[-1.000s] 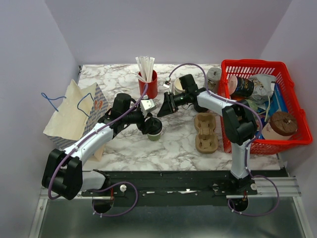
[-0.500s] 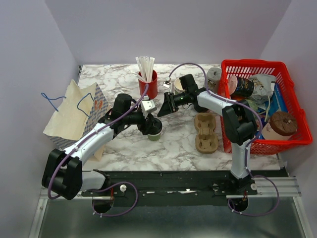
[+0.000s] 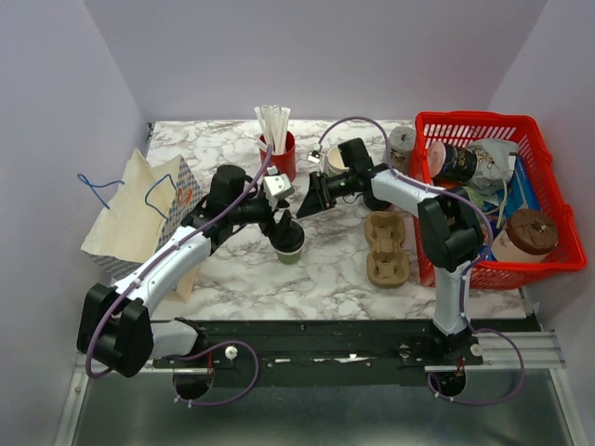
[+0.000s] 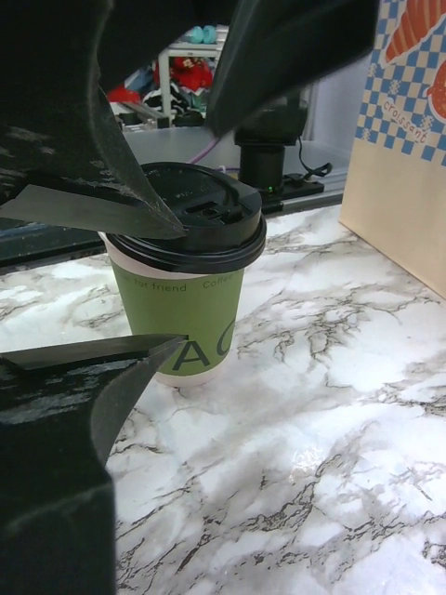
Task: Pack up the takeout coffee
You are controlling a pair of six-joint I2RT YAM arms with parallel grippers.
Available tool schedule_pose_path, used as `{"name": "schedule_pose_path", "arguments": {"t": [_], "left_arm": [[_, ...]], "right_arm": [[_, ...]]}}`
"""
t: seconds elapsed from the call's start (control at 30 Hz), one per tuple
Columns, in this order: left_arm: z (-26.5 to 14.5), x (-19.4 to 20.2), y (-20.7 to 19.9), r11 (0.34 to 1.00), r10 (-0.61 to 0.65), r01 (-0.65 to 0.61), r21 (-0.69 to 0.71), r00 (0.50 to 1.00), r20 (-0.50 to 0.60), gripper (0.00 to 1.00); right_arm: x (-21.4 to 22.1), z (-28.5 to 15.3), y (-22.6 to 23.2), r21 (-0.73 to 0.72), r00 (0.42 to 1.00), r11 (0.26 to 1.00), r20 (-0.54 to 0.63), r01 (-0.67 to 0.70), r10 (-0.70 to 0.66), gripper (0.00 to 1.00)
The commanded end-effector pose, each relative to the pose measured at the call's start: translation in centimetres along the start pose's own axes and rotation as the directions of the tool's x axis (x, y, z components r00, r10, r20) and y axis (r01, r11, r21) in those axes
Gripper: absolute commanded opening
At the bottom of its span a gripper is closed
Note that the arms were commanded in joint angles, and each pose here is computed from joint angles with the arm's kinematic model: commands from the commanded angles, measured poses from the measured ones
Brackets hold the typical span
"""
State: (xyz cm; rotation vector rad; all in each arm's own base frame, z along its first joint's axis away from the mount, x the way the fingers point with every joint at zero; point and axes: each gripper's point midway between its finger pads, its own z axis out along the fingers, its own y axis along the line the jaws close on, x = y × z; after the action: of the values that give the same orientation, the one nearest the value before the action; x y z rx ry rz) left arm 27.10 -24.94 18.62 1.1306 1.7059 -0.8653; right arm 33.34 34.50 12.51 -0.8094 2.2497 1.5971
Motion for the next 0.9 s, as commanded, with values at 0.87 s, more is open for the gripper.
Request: {"name": "schedule_pose_path", "arguments": {"t": [0.87], "left_arm": [[-0.7,0.7,4.3,0.920,-0.387,0.390,-0.035,0.920,0.061,0.89]], "right_arm": [[5.6,-4.1,3.0,0.074,0.853,0.853,-0.135,0.516,-0.504,0.68]]}}
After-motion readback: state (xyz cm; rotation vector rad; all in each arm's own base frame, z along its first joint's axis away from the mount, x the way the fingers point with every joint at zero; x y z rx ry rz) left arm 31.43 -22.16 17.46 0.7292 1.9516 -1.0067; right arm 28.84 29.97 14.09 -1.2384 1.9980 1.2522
